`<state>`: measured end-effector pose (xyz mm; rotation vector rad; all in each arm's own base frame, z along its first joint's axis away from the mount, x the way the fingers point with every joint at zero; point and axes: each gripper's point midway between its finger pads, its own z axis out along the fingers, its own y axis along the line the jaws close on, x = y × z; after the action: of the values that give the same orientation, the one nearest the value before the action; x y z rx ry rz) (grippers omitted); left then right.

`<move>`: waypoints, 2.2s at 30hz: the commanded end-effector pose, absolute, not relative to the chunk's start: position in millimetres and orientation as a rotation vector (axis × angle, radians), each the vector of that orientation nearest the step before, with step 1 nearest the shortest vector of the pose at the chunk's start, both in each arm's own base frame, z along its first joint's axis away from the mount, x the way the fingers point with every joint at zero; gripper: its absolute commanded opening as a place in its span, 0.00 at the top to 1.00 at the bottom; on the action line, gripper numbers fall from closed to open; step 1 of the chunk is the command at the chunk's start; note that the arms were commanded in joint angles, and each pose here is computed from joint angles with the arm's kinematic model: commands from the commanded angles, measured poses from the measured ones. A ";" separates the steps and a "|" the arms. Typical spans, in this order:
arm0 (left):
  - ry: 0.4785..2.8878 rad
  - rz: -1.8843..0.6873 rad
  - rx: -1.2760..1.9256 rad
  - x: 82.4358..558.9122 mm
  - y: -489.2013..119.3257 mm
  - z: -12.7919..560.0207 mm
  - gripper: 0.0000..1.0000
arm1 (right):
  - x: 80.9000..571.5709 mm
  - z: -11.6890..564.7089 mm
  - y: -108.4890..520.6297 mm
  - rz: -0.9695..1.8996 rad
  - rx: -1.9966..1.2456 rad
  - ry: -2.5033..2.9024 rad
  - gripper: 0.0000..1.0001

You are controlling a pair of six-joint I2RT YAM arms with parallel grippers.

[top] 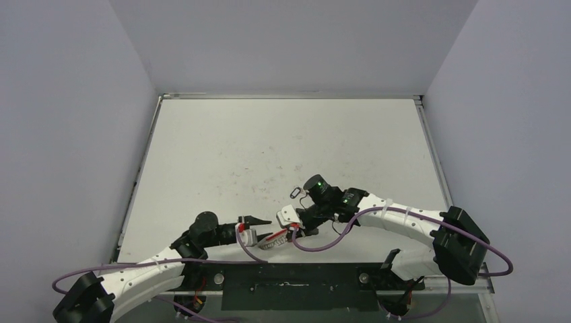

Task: Put the keys on the keyring
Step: Adjust the keyring at the center of the board.

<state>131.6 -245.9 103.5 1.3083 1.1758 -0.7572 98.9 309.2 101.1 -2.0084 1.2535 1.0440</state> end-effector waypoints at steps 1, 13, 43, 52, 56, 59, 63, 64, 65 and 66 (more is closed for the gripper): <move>0.946 -0.783 1.343 122.7 -262.1 145.8 0.67 | 100.0 128.7 325.7 1.092 -1.974 1.127 1.00; 0.940 -0.802 1.347 118.3 -269.6 143.4 0.66 | 103.7 136.8 333.6 1.107 -1.931 1.133 1.00; 0.907 -0.810 1.360 114.7 -281.5 144.5 0.94 | 110.3 139.1 339.8 1.095 -1.925 1.137 1.00; 0.977 -0.787 1.313 123.3 -277.5 148.8 1.00 | 136.1 139.6 336.3 0.919 -1.835 1.242 1.00; 1.042 -0.757 1.272 130.8 -271.7 153.5 1.00 | 149.1 143.5 332.1 0.832 -1.746 1.271 0.94; 1.068 -0.740 1.248 133.9 -268.0 155.9 1.00 | 161.0 148.3 328.9 0.762 -1.674 1.295 0.76; 1.105 -0.733 1.230 136.5 -265.4 155.9 1.00 | 169.7 155.7 326.1 0.707 -1.614 1.300 0.59; 1.113 -0.731 1.229 137.0 -265.2 154.9 1.00 | 169.9 156.1 325.4 0.706 -1.609 1.304 0.56; 1.119 -0.731 1.228 137.5 -265.3 154.8 1.00 | 169.8 157.1 325.5 0.707 -1.607 1.302 0.54; 1.126 -0.729 1.226 138.2 -265.2 153.9 1.00 | 169.7 157.0 326.0 0.707 -1.608 1.302 0.54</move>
<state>132.6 -262.6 140.9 1.2603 1.0983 -0.7312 154.8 320.2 134.8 -1.7053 1.3463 0.7579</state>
